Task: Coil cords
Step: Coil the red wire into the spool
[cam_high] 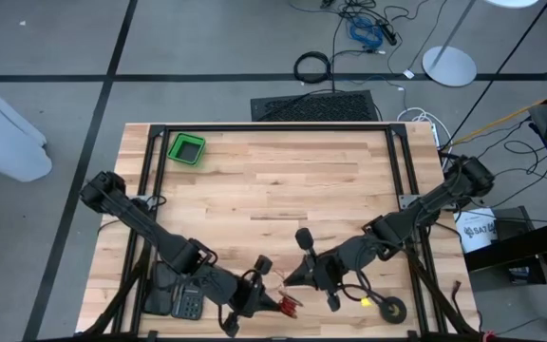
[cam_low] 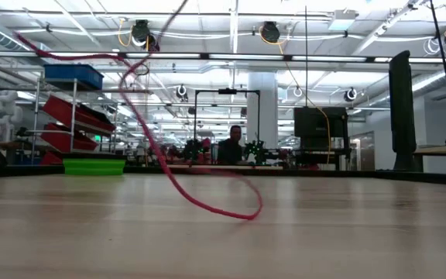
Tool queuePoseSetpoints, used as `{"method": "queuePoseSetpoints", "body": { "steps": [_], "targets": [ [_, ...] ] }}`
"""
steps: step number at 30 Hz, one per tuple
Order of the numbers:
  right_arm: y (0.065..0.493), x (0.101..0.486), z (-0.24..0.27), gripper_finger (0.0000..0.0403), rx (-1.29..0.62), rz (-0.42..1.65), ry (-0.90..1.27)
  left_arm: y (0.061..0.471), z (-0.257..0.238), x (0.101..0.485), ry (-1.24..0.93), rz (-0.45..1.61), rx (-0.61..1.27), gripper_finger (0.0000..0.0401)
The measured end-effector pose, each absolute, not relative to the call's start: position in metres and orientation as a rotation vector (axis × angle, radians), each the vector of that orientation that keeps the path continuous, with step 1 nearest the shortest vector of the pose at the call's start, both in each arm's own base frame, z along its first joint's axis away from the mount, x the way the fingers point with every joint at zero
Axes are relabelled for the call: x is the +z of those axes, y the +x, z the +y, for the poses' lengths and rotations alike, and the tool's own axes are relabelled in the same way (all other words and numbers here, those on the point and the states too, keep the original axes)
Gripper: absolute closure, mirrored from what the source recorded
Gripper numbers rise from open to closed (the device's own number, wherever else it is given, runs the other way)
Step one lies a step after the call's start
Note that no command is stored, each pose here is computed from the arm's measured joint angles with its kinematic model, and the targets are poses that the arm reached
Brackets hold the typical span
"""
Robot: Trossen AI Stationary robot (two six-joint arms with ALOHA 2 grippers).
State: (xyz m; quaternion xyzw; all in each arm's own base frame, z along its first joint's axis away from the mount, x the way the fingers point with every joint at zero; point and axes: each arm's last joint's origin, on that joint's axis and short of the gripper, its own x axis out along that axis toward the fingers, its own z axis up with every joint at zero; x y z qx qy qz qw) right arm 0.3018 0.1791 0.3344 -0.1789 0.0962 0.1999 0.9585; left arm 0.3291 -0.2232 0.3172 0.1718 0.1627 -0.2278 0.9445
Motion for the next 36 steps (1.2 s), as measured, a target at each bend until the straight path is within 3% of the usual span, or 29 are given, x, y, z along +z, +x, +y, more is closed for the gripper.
{"method": "queuePoseSetpoints", "body": {
  "steps": [28, 36],
  "targets": [
    [0.311, 0.325, 0.172, 0.0402, 0.546, 0.26, -0.232, 0.34, -0.228, 0.314, 0.516, 0.209, -0.503, 0.0397],
    [0.313, 0.324, 0.167, 0.0367, 0.577, 0.281, -0.192, 0.34, -0.229, 0.315, 0.513, 0.195, -0.505, 0.0397]
  ]
}}
